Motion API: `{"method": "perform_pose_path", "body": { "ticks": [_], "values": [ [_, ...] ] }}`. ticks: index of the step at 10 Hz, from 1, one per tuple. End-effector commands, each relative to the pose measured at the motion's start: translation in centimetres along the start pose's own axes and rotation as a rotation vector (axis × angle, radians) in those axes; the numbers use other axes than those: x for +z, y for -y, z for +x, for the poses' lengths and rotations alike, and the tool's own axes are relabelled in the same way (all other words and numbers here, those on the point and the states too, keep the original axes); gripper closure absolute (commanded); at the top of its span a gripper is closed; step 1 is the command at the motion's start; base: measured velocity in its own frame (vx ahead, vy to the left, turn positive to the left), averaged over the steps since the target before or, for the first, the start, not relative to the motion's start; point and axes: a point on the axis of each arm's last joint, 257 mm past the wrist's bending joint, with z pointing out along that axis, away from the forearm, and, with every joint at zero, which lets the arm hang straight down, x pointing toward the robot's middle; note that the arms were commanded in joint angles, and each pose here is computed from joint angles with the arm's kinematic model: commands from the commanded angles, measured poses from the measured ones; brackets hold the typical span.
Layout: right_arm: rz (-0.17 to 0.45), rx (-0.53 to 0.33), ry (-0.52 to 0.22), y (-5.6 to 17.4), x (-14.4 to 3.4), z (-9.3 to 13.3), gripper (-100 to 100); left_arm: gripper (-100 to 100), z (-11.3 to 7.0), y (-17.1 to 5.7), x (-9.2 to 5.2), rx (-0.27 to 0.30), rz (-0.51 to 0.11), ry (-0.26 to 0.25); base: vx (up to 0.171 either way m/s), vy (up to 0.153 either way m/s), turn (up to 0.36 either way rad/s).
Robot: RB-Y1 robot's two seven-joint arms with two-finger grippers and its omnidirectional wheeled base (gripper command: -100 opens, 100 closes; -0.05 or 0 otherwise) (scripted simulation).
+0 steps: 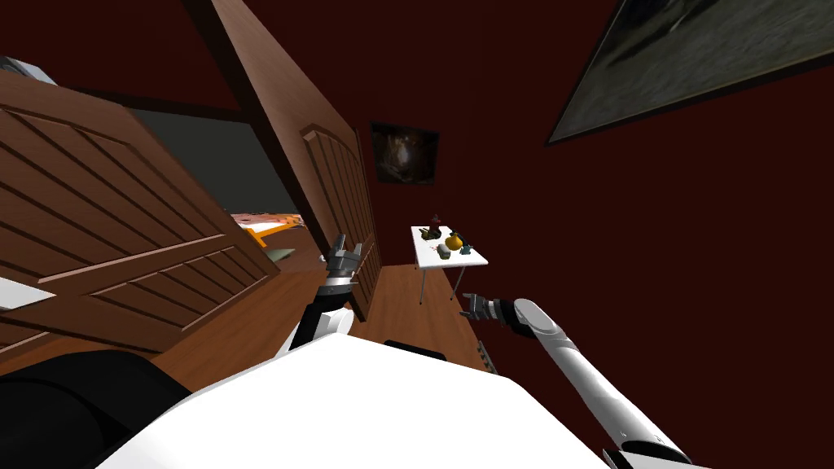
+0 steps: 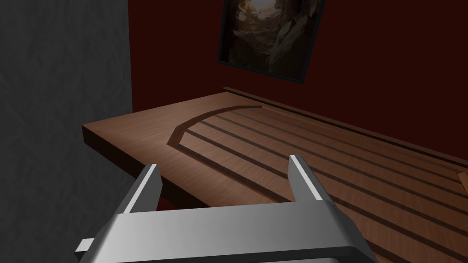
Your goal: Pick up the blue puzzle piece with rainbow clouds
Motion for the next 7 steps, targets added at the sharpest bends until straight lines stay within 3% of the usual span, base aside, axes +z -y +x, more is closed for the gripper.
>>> {"method": "perform_pose_path", "body": {
  "ticks": [1,2,4,5,6,7],
  "values": [
    [-0.008,-0.012,-0.070,0.5,-0.6,2.2,-100,0,0.0,0.0,0.0,0.000,0.000,0.000,0.055,-0.068,0.162],
    [-0.016,-0.050,-0.132,1.9,-2.4,3.2,-100,0,0.0,0.0,0.0,0.000,0.000,0.000,0.096,-0.095,0.281],
    [-0.017,-0.031,-0.178,1.7,-2.7,5.3,-100,0,0.0,0.0,0.0,0.000,0.000,0.000,0.057,-0.073,0.063],
    [-0.023,-0.069,-0.250,3.2,-4.8,6.4,-100,0,0.0,0.0,0.0,0.000,0.000,0.000,0.043,-0.072,0.276],
    [-0.025,-0.049,-0.278,3.0,-5.1,7.8,-100,0,0.0,0.0,0.0,0.000,0.000,0.000,0.062,-0.077,0.160],
    [-0.027,-0.076,-0.343,4.5,-7.5,8.8,-100,0,0.0,0.0,0.0,0.000,0.000,0.000,0.098,-0.110,0.234]
  ]
}}
